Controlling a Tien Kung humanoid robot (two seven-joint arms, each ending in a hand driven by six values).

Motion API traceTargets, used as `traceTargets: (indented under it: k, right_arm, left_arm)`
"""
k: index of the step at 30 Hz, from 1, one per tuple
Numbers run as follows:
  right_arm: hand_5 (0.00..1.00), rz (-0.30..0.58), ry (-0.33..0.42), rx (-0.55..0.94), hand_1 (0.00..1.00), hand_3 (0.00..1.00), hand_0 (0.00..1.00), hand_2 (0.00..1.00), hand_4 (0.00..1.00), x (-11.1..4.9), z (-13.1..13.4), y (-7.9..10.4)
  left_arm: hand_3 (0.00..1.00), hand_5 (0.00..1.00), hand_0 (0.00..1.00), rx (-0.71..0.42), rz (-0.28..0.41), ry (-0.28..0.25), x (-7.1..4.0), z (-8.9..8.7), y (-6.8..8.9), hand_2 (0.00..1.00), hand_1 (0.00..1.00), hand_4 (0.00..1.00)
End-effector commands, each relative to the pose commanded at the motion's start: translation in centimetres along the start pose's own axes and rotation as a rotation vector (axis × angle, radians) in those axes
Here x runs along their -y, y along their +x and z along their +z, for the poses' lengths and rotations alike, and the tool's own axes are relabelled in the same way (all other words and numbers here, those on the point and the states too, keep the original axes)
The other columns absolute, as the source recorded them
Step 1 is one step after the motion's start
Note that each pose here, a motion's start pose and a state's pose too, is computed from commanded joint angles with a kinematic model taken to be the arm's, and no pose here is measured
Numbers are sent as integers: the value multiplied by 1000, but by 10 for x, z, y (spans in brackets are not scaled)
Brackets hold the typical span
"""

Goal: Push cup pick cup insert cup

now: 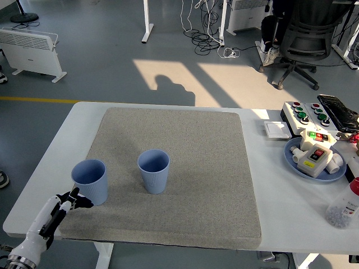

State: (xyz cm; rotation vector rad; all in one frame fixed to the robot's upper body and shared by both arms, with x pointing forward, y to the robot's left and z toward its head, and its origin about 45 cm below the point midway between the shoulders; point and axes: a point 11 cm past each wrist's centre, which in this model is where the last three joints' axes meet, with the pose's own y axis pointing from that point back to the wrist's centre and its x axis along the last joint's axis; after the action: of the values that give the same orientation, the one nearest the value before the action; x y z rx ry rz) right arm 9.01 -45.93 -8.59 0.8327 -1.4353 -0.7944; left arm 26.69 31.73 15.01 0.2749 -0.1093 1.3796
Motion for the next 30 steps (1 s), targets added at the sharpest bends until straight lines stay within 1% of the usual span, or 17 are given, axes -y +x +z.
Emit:
traceTargets:
  k: [7, 8, 11, 13, 15, 18, 23, 24, 29, 30]
  right_arm:
    - [408, 0, -1, 2, 634, 587, 709, 650, 121, 0, 1, 0]
    - [408, 0, -1, 3, 634, 587, 709, 650, 121, 0, 0, 0]
    - [408, -1, 0, 3, 634, 587, 709, 650, 121, 0, 0, 0]
    - [406, -2, 0, 2, 634, 586, 709, 649, 121, 0, 0, -1]
    - [406, -2, 0, 1, 634, 586, 709, 649, 121, 0, 0, -1]
    - [406, -2, -1, 1, 634, 586, 709, 649, 121, 0, 1, -1]
    - [406, -2, -4, 0, 634, 586, 709, 649, 121, 0, 2, -1]
    - [405, -2, -5, 0, 634, 586, 709, 648, 120, 0, 3, -1]
    - [405, -1, -9, -4, 634, 586, 709, 648, 120, 1, 5, -1]
    - [402, -1, -10, -5, 634, 586, 709, 648, 119, 1, 5, -1]
  left_arm:
    - [484, 998, 704, 7, -14, 5, 6, 0, 1, 558, 613, 622]
    - [484, 998, 704, 12, -16, 2, 9, 1, 2, 558, 613, 622]
    - [484, 998, 704, 17, -19, 1, 11, 1, 3, 558, 613, 622]
    - [485, 998, 708, 27, -27, -3, 17, 3, 4, 559, 616, 628]
    - [485, 998, 708, 28, -32, -5, 20, 4, 4, 559, 616, 628]
    - [486, 998, 710, 27, -41, -4, 23, 3, 3, 559, 615, 634]
    - [486, 998, 710, 21, -56, 1, 25, 2, -1, 559, 615, 634]
    - [488, 998, 741, 21, -60, 3, 26, 1, -2, 559, 617, 646]
    - [488, 998, 741, 23, -77, 1, 32, 1, -6, 559, 617, 646]
    - [489, 998, 763, 24, -77, -1, 34, 1, -6, 558, 620, 655]
